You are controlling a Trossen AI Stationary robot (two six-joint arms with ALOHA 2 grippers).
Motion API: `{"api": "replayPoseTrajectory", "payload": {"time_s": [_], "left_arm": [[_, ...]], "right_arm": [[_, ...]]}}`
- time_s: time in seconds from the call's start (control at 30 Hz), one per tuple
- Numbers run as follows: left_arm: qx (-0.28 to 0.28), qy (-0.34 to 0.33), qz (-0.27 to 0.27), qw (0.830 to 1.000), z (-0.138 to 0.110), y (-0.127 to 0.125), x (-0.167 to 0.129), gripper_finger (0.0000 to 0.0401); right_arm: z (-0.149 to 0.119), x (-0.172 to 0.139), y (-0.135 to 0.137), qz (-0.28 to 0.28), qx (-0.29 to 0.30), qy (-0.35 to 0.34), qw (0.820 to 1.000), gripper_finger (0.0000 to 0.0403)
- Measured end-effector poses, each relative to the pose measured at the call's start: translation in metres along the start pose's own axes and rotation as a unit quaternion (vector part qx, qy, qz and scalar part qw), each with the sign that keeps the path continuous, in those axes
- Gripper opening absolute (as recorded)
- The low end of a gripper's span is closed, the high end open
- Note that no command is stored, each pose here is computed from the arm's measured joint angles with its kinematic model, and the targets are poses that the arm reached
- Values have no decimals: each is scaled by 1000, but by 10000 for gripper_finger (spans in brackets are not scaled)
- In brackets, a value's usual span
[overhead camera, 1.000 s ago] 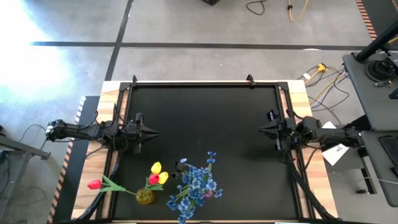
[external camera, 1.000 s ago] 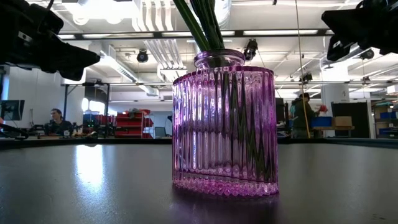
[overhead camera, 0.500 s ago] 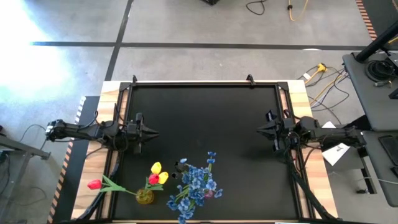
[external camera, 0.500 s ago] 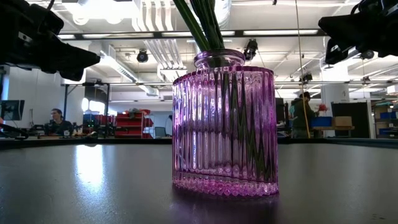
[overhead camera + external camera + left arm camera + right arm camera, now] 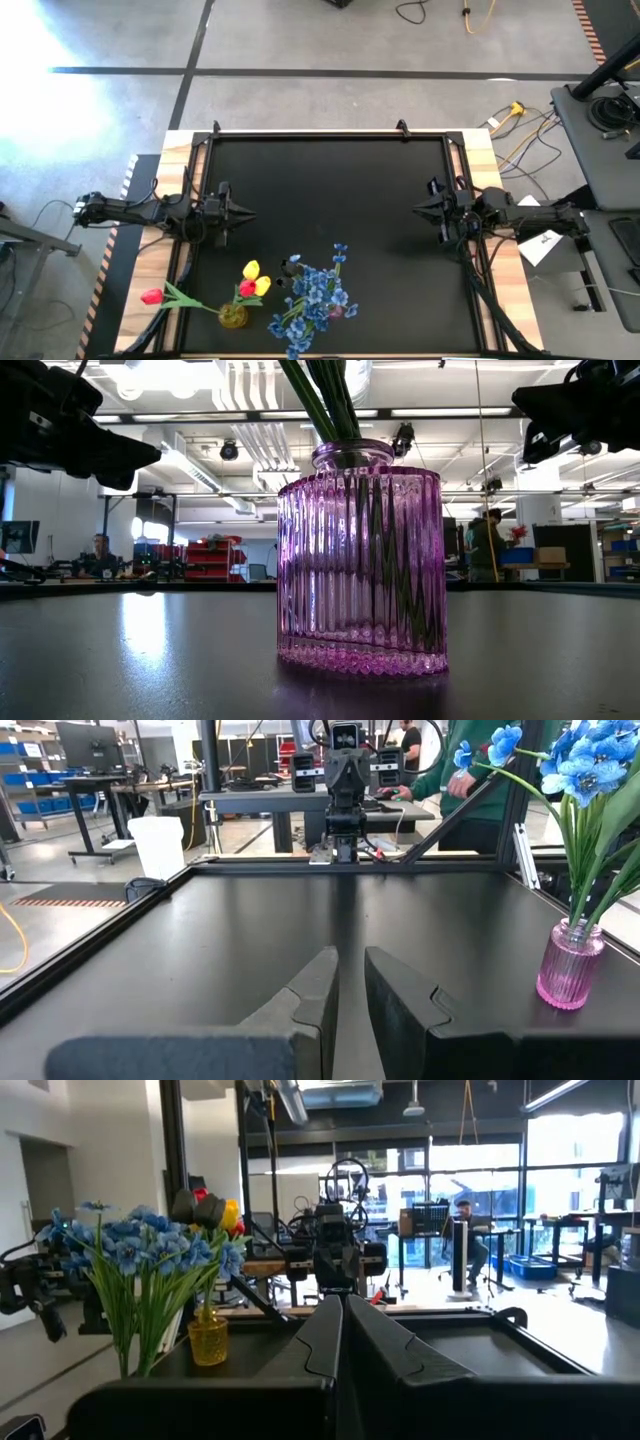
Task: Sort flowers into vase by color
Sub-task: Return to Home Position
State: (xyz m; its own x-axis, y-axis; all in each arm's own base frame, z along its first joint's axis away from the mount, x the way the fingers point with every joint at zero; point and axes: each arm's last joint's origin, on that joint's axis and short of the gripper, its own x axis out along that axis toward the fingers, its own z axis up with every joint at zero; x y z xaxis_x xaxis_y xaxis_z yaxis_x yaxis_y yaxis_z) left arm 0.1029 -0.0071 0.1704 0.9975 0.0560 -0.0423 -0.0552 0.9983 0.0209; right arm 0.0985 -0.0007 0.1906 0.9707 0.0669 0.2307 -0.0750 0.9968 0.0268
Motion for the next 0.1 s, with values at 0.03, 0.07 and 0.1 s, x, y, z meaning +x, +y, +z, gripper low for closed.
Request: {"api": "replayPoseTrajectory", "payload": {"time_s": [0.03,0.07,0.1], "left_arm": [[0,0,0,1000,0,0,0,39],[0,0,0,1000,0,0,0,39],[0,0,0,1000,0,0,0,39]], "right_arm": [[0,0,0,0,0,0,1000,13],[0,0,0,0,0,0,1000,13],[0,0,0,0,0,0,1000,13]]}}
